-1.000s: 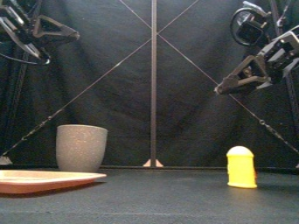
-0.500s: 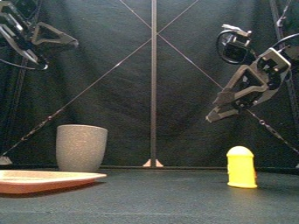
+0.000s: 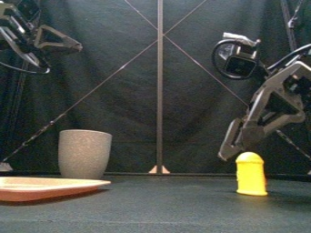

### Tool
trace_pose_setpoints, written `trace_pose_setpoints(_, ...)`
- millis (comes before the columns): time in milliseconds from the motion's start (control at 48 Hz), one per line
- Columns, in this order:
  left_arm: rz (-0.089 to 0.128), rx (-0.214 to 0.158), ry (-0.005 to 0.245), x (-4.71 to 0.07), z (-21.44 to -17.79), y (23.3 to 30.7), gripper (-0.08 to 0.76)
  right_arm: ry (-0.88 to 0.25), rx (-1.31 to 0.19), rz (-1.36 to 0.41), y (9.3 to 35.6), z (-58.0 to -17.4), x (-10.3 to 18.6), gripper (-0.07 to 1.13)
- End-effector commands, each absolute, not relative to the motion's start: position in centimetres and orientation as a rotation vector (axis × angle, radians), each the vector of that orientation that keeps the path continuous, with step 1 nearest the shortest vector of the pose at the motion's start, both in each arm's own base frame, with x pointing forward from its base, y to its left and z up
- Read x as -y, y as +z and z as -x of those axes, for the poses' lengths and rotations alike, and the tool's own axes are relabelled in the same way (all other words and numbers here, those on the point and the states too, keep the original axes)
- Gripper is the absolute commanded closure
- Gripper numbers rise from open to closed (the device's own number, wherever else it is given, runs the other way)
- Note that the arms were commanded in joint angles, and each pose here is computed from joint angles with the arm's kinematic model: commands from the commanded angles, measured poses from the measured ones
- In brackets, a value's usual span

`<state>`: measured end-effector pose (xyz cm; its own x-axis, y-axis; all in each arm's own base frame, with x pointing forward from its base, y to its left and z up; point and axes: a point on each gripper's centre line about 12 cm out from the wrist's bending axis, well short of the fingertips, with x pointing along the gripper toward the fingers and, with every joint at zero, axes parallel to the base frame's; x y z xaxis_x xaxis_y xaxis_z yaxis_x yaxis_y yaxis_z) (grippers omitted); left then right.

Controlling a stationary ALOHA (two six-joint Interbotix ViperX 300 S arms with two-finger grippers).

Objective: Pick the yellow can then place it in the grey bowl
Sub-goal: Pick the yellow can

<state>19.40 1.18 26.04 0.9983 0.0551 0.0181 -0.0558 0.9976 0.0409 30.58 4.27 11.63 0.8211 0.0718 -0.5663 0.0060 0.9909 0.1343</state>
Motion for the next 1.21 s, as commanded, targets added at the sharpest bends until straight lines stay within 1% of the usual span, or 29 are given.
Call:
trace_pose_setpoints(21, -0.042, 0.032, 0.057, -1.21, -19.56, 26.54, 0.672, 0.032, -0.602, -0.134, 11.6, -31.1, -4.3, 0.0)
trace_pose_setpoints(208, -0.042, 0.031, 0.057, -1.21, -19.55, 26.48, 0.672, 0.026, -0.65, -0.136, 10.2, -30.9, -4.4, 0.0)
trace_pose_setpoints(312, -0.042, 0.031, 0.059, -1.24, -19.55, 26.48, 0.672, 0.019, -0.662, -0.141, 9.8, -30.8, -4.4, 0.01)
trace_pose_setpoints(521, -0.042, 0.028, 0.057, -1.21, -19.52, 26.35, 0.672, -0.001, -0.679, -0.171, 9.7, -30.7, -4.4, 0.01)
trace_pose_setpoints(542, -0.039, 0.026, 0.057, -1.22, -19.51, 26.29, 0.672, -0.003, -0.681, -0.174, 9.7, -30.7, -4.5, 0.01)
trace_pose_setpoints(583, -0.042, 0.023, 0.057, -1.21, -19.49, 26.21, 0.672, -0.003, -0.687, -0.177, 9.7, -30.7, -4.5, 0.01)
trace_pose_setpoints(771, -0.04, 0.017, 0.063, -1.33, -19.43, 25.96, 0.672, 0.001, -0.691, -0.181, 9.8, -30.9, -4.7, 0.01)
trace_pose_setpoints(792, -0.04, 0.02, 0.063, -1.33, -19.45, 26.04, 0.672, 0.002, -0.69, -0.181, 9.8, -31.0, -4.8, 0.01)
trace_pose_setpoints(1021, -0.04, 0.017, 0.063, -1.32, -19.42, 25.92, 0.672, 0.003, -0.686, -0.189, 10.0, -31.3, -5.0, 0.02)
trace_pose_setpoints(1083, -0.04, 0.017, 0.063, -1.32, -19.42, 25.92, 0.672, 0.001, -0.688, -0.193, 10.0, -31.3, -5.0, 0.04)
trace_pose_setpoints(1208, -0.04, 0.015, 0.063, -1.32, -19.4, 25.86, 0.672, 0.005, -0.691, -0.191, 10.0, -31.2, -5.1, 0.19)
